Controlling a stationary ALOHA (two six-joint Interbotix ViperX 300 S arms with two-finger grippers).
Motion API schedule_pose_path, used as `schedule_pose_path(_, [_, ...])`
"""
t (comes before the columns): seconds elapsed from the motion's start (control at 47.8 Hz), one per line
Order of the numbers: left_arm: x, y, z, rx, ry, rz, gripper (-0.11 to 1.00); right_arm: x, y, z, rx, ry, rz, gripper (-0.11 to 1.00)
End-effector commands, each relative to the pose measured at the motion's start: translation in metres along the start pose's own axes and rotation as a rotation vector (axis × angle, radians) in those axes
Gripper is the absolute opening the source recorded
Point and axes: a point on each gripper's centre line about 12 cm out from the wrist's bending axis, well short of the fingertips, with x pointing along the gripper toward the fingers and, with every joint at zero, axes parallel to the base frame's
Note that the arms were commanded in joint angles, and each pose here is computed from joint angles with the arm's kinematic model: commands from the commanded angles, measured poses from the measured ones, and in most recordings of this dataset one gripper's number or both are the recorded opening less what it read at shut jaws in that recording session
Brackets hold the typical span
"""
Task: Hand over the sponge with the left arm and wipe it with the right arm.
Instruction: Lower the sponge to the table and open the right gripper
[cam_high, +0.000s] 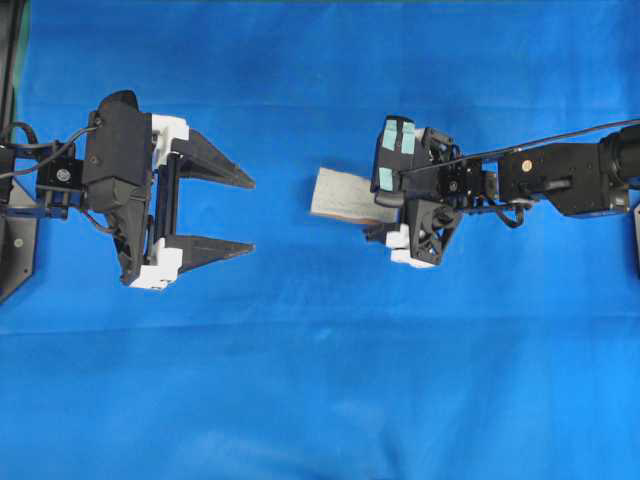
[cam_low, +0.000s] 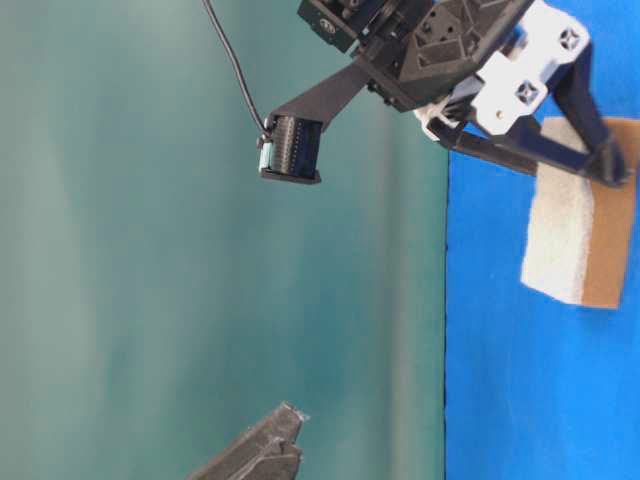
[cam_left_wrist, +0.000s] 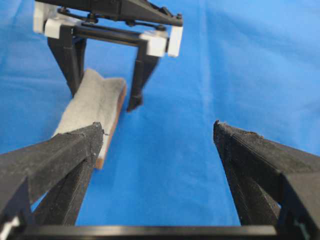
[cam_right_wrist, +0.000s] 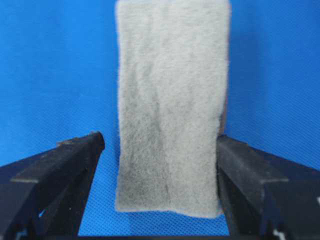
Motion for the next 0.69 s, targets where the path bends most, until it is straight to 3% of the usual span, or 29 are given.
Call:
schedule_pose_path(0.0, [-0.001, -0.001, 0.002, 0.003, -0.014, -0.003, 0.89, -0.011, 0.003, 0.018, 0.0, -0.055, 0.006, 0.75])
schedule_pose_path(0.272, [-0.001, -0.001, 0.002, 0.006, -0.014, -0.003, 0.89, -0.04, 0.003, 0.035, -0.004, -0.097, 0.001, 0.75])
schedule_pose_path(0.669, [-0.001, -0.001, 0.003, 0.009, -0.017, -0.004, 0.89, -0.113, 0.003, 0.059, -0.014, -0.19, -0.011, 0.75])
